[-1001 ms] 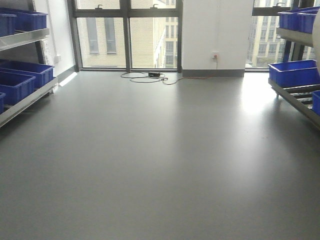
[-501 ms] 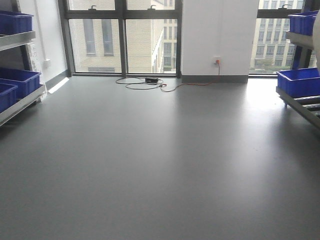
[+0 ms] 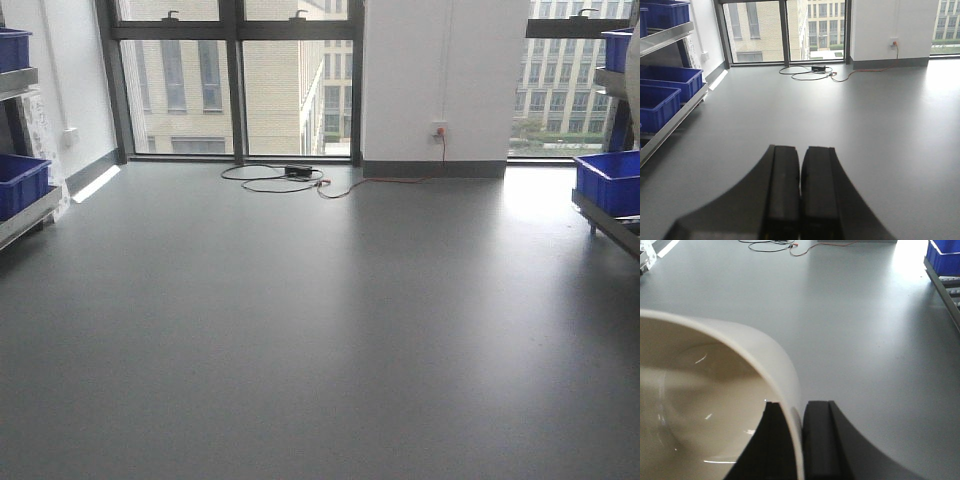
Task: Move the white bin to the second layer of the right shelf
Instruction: 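Drive toward the windows and turn toward the roller shelf rack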
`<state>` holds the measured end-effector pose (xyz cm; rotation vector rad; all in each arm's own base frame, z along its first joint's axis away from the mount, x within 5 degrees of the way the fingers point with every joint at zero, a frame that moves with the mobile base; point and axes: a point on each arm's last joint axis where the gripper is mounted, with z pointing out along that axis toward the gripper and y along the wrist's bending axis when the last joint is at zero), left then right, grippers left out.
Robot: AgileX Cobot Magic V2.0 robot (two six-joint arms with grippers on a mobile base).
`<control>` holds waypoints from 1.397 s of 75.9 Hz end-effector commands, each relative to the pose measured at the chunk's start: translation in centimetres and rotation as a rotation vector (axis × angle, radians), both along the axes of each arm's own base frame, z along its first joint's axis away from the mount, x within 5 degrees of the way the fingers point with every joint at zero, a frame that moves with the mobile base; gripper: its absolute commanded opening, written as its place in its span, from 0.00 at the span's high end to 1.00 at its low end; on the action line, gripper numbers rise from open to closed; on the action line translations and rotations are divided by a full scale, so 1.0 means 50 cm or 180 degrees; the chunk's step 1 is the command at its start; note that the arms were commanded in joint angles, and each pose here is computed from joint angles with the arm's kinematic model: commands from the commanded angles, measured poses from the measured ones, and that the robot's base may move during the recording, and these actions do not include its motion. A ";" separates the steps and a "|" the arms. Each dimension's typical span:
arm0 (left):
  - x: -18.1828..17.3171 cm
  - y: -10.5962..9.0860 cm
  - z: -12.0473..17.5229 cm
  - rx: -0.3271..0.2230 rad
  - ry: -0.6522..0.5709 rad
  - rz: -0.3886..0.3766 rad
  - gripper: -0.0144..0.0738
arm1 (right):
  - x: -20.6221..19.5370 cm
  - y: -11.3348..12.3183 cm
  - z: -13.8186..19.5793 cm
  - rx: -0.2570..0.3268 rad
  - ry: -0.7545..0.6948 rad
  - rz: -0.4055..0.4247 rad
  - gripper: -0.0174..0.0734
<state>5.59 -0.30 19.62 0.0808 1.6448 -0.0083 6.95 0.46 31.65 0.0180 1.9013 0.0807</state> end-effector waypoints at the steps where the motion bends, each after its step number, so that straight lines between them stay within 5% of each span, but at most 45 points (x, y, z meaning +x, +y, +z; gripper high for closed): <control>1: 0.001 0.000 -0.007 -0.0028 -0.0210 -0.0003 0.74 | 0.003 -0.002 0.036 0.0028 -0.0378 -0.0043 0.72; 106: 0.001 0.000 -0.007 -0.0028 -0.0210 -0.0003 0.74 | 0.003 -0.002 0.036 0.0028 -0.0380 -0.0043 0.72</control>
